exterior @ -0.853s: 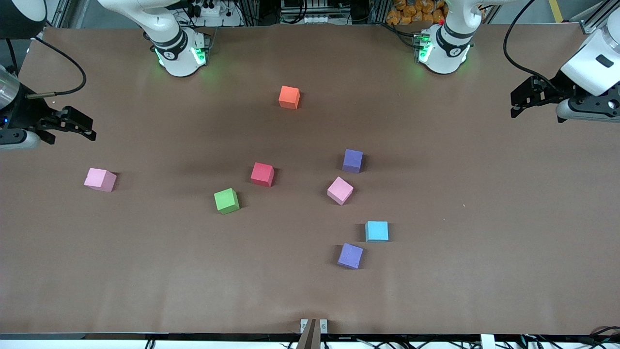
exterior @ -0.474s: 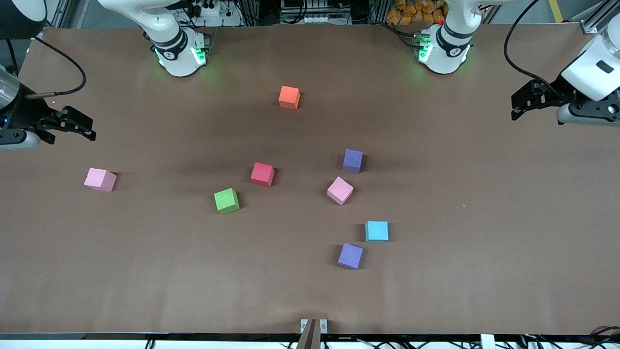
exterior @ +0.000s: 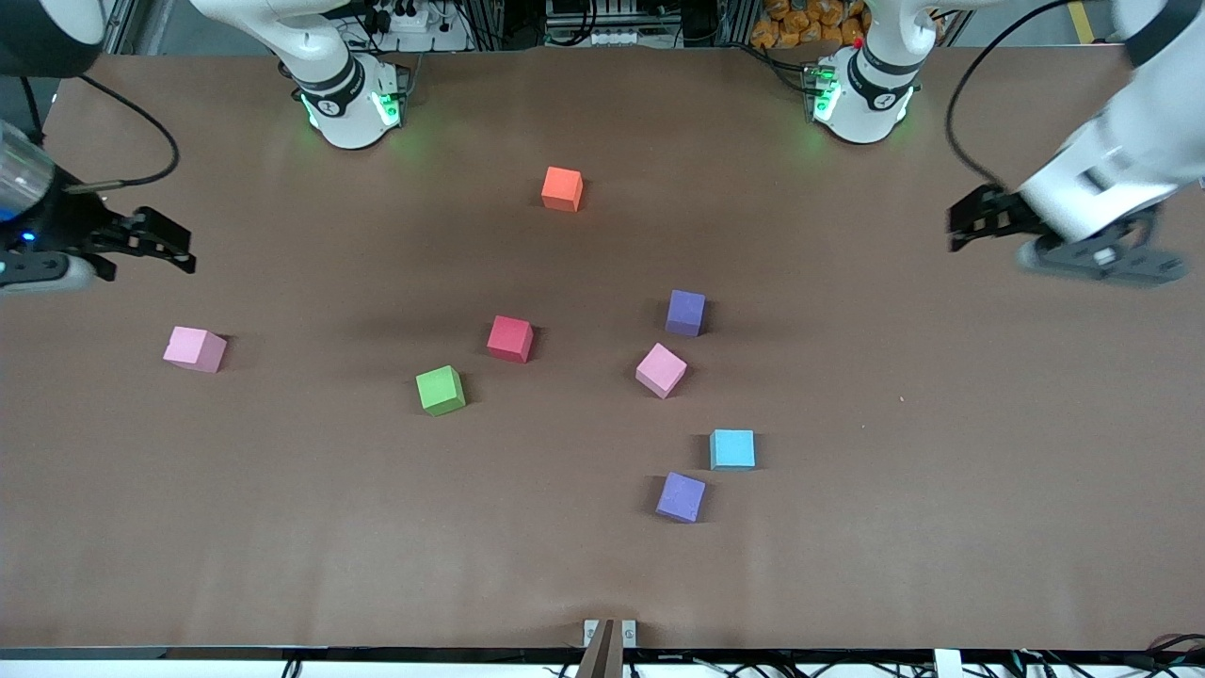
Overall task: Arrange blocks into number 1
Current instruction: 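Reach the right gripper to the red cube while the left gripper reaches the purple cube, then grasp the red cube with the right gripper while the left gripper grasps purple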
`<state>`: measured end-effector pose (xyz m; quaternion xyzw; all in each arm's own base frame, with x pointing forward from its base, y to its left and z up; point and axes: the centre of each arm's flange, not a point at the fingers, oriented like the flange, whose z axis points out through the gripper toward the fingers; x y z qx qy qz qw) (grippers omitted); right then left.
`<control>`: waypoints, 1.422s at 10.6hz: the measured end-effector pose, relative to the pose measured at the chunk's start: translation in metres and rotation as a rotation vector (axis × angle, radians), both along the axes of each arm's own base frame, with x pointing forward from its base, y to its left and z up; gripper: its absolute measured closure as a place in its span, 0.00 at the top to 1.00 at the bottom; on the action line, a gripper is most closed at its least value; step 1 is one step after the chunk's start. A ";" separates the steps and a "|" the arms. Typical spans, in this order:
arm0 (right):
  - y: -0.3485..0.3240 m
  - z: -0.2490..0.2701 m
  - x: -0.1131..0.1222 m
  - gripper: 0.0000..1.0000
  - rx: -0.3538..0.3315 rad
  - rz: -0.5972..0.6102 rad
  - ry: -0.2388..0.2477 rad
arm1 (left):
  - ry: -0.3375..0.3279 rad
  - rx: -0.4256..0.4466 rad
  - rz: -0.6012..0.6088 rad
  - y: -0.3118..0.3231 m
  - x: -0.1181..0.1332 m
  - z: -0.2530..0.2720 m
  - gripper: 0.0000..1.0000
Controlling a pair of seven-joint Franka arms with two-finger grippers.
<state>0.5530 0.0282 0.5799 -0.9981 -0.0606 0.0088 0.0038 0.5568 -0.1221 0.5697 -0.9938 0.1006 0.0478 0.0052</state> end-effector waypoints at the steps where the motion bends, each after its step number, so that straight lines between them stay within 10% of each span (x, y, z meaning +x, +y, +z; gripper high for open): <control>1: 0.027 -0.013 0.001 1.00 -0.004 0.030 0.025 | 0.030 0.006 0.010 -0.036 0.007 -0.032 1.00; 5: 0.133 -0.101 0.004 1.00 -0.030 0.018 0.117 | 0.059 0.017 0.007 -0.175 0.011 -0.157 1.00; 9: 0.193 -0.204 -0.006 1.00 -0.007 -0.070 0.158 | 0.087 0.043 -0.025 -0.282 -0.040 -0.258 1.00; 15: 0.255 -0.297 -0.009 1.00 0.001 -0.223 0.145 | 0.141 0.118 -0.026 -0.307 -0.074 -0.327 1.00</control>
